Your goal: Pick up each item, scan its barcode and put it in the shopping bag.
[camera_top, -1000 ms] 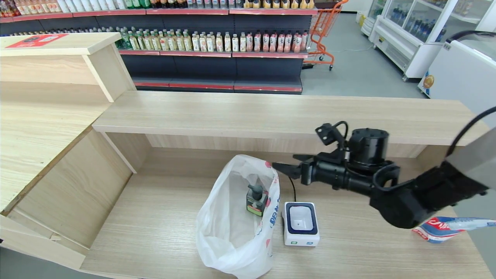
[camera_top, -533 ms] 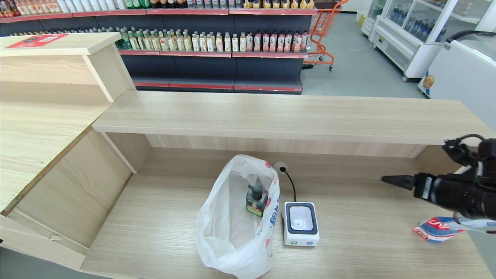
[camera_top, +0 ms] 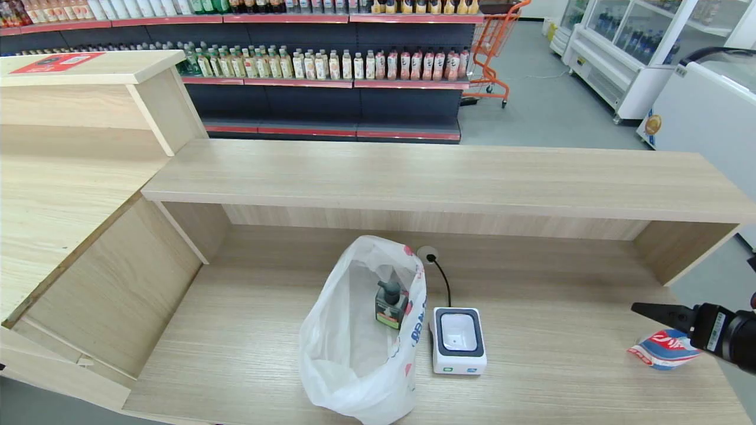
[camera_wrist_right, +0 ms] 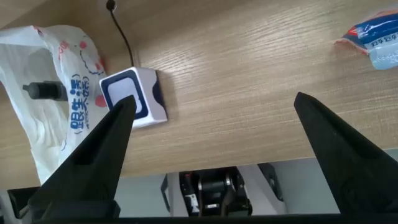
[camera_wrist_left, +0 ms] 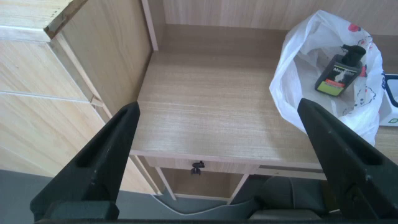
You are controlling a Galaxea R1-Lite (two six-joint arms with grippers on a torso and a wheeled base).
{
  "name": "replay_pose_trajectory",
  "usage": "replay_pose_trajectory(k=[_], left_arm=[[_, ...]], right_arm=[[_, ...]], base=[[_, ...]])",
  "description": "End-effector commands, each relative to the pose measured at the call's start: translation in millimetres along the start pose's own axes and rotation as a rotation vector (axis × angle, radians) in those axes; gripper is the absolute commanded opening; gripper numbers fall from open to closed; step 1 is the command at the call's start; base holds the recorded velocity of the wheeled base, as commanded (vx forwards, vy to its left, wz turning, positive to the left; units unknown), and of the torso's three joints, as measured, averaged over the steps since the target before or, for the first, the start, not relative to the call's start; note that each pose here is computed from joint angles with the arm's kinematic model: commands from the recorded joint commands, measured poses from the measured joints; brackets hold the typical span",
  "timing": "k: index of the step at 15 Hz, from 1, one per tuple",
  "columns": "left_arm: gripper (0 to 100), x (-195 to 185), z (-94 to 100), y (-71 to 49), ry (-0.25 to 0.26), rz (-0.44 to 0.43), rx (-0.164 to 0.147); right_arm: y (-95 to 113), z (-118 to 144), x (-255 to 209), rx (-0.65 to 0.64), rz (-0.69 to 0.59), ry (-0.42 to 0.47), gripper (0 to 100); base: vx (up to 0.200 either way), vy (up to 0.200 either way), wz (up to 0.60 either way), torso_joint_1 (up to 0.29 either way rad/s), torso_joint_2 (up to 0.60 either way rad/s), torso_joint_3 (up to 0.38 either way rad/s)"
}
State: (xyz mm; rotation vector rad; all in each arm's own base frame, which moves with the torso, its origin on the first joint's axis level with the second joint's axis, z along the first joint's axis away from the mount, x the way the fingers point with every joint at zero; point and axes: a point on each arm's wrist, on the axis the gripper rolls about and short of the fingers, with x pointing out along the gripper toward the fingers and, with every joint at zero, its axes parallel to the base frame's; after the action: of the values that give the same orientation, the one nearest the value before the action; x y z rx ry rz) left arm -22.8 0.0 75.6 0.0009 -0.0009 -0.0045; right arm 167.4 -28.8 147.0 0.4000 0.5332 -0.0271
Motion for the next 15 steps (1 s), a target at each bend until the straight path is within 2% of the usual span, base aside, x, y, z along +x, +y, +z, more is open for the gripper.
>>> replay_pose_trajectory(k=[1,8,10,15], left_arm=[[100,0.0,0.0,0.0,-0.001,0.0,0.001],[100,0.0,0.0,0.0,-0.001,0.001,0.002],[100,0.0,0.0,0.0,-0.001,0.001,0.002],[100,0.0,0.0,0.0,-0.001,0.0,0.004]], right_arm=[[0.6,-1.0,-3.7,-0.003,0.003,-0.011,100],[1.6,-3.3,-9.8,0.02,0.008,-0.022,100],[1.2,-4.1,-10.7,0.022,0.001,-0.026,100],[-11.5,-6.6,-16.9,0.066,-0.069,-0.05,100]], base=[[0.0,0.0,0.0,0.0,0.0,0.0],[-0.2,-0.2,0.0,0.001,0.0,0.002],[0.0,0.0,0.0,0.0,0.0,0.0],[0.0,-0.2,0.0,0.005,0.0,0.005]])
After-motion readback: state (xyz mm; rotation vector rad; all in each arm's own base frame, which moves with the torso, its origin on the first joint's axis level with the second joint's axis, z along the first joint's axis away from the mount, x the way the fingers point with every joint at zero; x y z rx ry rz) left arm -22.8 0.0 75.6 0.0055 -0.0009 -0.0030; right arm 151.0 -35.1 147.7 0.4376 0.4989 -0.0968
